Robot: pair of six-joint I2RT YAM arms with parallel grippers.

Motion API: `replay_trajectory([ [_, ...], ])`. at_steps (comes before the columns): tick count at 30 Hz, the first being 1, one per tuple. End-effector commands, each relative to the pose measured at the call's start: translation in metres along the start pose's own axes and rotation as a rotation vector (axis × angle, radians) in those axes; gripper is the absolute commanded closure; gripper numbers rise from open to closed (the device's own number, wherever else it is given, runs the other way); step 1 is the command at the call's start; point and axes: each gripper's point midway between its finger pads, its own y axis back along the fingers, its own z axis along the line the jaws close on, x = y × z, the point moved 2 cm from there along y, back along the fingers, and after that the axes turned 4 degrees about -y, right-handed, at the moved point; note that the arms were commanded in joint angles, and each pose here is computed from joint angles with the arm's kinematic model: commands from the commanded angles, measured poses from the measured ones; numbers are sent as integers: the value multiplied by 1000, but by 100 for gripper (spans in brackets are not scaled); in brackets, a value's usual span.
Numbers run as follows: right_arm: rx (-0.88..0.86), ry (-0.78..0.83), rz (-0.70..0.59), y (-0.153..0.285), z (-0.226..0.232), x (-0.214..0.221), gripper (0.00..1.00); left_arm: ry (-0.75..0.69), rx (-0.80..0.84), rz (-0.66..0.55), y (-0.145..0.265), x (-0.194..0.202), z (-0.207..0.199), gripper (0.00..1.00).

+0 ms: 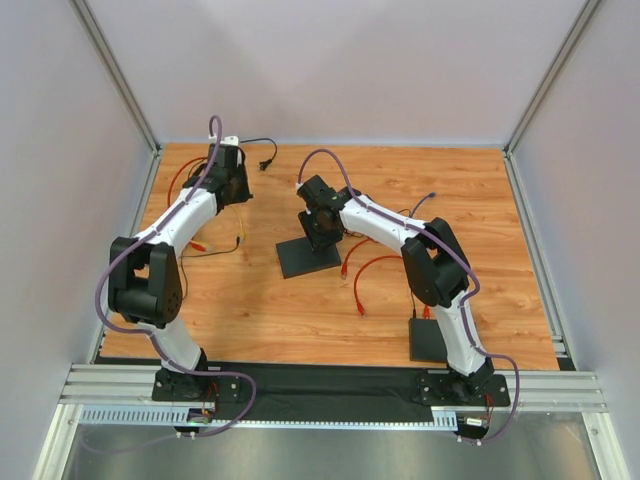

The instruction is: Pull the plug from the switch port

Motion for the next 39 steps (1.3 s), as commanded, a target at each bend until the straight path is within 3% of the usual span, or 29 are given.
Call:
replay_trajectory([
  [1,-12,2,183,-23,3,51,58,-24,12,22,-6,0,8,100],
  [16,-13,-2,188,-23,8,48,58,-36,73,186,-56,27,10,100],
  [29,-16,2,194,-24,10,53,58,-16,12,219,-79,36,22,100],
  [39,-27,-5,163,-15,15,45,58,18,9,181,-72,31,26,70],
])
